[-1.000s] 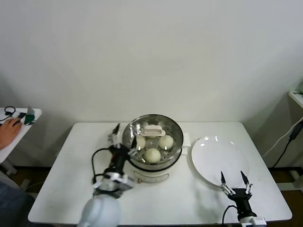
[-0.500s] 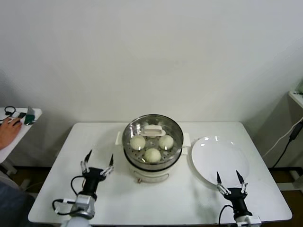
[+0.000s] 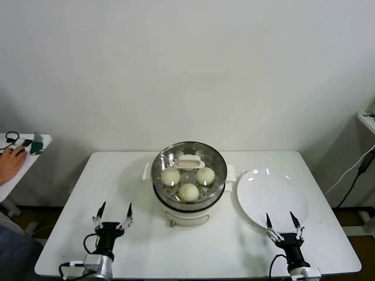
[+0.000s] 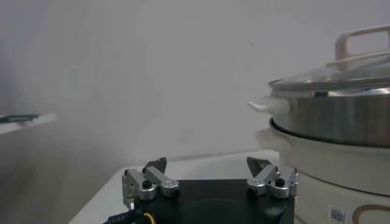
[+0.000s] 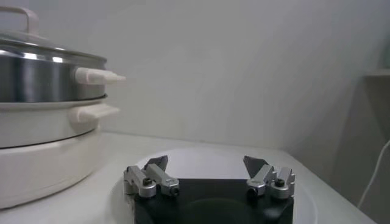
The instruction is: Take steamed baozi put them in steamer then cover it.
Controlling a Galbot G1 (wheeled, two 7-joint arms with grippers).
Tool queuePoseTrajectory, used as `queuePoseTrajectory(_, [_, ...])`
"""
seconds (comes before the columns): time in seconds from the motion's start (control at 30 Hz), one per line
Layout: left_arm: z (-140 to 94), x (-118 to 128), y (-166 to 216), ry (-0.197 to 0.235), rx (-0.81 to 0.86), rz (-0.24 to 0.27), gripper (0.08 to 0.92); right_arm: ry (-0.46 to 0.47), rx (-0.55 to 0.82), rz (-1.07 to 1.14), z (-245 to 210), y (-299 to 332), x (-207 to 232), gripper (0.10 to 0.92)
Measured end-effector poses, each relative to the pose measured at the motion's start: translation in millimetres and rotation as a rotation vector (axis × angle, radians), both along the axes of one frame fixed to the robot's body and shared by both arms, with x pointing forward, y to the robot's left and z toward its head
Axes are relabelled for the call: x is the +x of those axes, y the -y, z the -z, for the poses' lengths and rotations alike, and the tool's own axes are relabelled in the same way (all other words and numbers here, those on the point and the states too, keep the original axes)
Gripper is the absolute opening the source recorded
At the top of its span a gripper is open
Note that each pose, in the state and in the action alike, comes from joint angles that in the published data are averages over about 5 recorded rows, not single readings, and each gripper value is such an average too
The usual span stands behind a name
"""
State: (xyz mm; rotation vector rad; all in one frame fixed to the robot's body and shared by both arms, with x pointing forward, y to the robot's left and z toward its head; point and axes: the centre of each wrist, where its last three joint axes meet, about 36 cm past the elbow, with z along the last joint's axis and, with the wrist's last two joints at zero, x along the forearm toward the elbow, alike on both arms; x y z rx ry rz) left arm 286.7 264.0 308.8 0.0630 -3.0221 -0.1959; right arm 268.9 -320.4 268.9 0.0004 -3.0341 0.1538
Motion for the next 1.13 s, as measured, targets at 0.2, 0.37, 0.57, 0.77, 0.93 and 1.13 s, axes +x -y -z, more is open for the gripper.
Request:
queuePoseTrajectory(0.2, [3.9,-3.1,-2.4,-0.003,-0.016,-0.013,0.823,0.005,0.003,0.001,0.3,-1.4,0.0,0.823])
queuePoseTrajectory(0.37, [7.2,-4.8,-2.7,-0.006,-0.024,-0.016,0.823,0.005,0.005,0.001,-0.4,-2.1,-1.0,0.823])
queuePoseTrajectory(0.57, [8.8,-6.3,-1.7,-0.004,-0.035,-0.019,0.823,0.005,0.008,-0.003,-1.6,-2.8,-1.1,0.823])
queuePoseTrajectory(0.77, [8.6,-7.6,0.5,-0.006,-0.045,-0.013,0.823,0.005,0.010,-0.005,-1.8,-3.4,-1.1,0.823])
queuePoseTrajectory(0.93, [10.1,-10.1,2.4,-0.009,-0.057,0.002,0.823,0.003,0.013,-0.007,-1.7,-4.0,-1.0,0.823])
queuePoseTrajectory(1.13, [9.1,-11.7,4.3,-0.006,-0.065,0.020,0.823,0.002,0.016,-0.008,-1.6,-4.6,0.2,0.823])
